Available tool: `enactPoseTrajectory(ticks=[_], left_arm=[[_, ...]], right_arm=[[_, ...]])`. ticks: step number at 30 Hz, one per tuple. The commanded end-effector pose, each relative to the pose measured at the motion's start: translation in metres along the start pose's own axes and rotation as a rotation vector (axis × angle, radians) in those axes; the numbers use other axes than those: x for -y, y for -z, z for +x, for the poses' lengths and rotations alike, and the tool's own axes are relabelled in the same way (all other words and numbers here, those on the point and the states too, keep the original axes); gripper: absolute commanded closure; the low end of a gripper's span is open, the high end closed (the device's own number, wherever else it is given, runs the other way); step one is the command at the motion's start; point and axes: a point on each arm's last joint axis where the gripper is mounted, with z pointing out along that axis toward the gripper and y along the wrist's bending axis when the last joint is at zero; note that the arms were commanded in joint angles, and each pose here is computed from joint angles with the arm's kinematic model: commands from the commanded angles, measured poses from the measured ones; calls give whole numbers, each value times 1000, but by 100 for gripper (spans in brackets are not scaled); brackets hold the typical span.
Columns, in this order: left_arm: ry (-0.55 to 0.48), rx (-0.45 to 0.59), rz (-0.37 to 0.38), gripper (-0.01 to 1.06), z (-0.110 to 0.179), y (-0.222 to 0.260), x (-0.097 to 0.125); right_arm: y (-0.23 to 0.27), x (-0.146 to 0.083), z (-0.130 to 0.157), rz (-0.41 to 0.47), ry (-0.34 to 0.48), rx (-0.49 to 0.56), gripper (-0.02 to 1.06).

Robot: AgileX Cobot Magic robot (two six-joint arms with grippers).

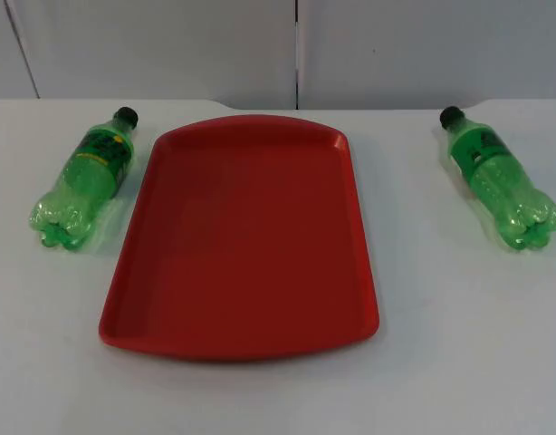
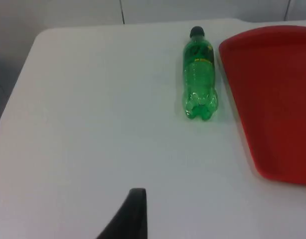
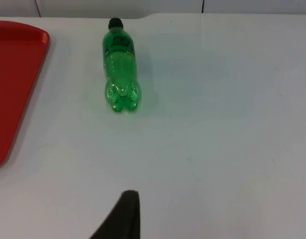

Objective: Place the bottle upright on the tray.

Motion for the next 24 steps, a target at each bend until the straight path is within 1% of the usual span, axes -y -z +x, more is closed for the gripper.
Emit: enactPoseTrajectory(ticks=[1, 8, 13, 24], left_arm=[[10, 12, 14, 0, -5, 2, 1], [27, -28, 42, 0, -14, -10, 4], [35, -22, 51, 0, -21, -15, 5], [42, -41, 53, 0, -35, -34, 5]], right_arm=[[0, 0, 0, 5, 2, 7, -1], [0, 0, 0, 5, 2, 7, -1], [0, 0, 0, 5, 2, 7, -1], [0, 0, 0, 5, 2, 7, -1]])
